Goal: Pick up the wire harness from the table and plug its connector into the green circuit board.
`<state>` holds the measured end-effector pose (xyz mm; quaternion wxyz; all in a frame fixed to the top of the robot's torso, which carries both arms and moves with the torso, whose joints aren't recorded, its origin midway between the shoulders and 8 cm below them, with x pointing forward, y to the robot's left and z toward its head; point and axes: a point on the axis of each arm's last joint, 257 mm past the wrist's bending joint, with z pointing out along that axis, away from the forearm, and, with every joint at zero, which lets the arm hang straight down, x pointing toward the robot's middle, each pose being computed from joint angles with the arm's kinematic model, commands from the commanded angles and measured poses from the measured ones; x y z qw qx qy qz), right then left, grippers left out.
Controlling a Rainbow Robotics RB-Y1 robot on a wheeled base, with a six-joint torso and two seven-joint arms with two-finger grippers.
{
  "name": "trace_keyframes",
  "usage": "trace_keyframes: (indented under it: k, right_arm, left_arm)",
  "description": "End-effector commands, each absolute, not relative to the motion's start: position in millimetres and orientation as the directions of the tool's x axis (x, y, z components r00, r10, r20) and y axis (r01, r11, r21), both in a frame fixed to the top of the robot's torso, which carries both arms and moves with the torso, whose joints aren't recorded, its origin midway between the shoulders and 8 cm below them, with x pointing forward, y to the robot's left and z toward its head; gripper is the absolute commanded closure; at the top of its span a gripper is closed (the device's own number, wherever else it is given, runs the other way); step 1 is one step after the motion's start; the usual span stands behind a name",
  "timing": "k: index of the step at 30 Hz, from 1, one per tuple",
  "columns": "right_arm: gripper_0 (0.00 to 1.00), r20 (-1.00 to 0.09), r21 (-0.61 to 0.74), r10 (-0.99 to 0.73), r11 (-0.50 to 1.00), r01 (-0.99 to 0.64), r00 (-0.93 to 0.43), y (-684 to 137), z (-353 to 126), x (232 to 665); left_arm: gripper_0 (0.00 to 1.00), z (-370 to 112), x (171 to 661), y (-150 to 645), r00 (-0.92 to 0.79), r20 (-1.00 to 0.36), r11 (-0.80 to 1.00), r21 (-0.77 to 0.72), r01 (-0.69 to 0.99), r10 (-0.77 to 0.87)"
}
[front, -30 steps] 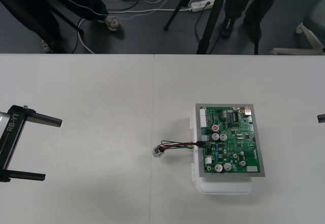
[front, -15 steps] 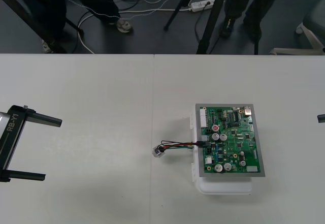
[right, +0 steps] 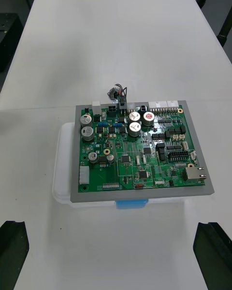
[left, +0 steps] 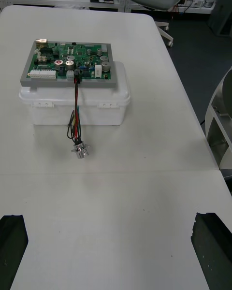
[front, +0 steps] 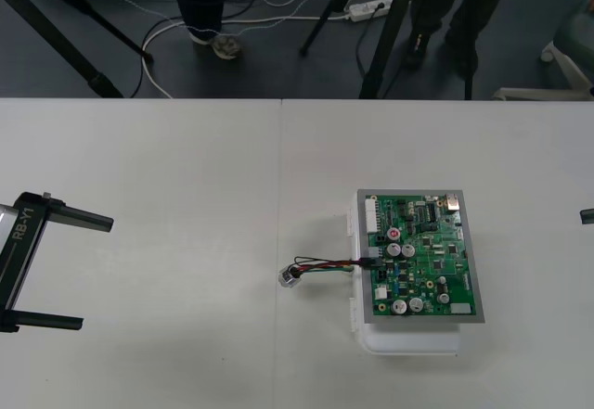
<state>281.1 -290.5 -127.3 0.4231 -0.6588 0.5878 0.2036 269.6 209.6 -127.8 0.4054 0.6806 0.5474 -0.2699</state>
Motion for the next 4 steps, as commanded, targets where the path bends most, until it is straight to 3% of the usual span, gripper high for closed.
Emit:
trace_keyframes:
  k: [1,4]
  right_arm:
    - [0.00,-0.780,-0.307,-0.589,0.063,-0.950,0.213,-290.8,-125.2,275.6]
    - [0.00,-0.780,-0.307,-0.589,0.063,-0.950,0.213,-290.8,-125.2,275.6]
  left_arm:
    - [0.00,-121.0,276.7,218.7,0.210,-0.806,-0.023,0.238,0.971,0.553]
    - [0.00,-121.0,276.7,218.7,0.210,-0.806,-0.023,0.238,0.971,0.553]
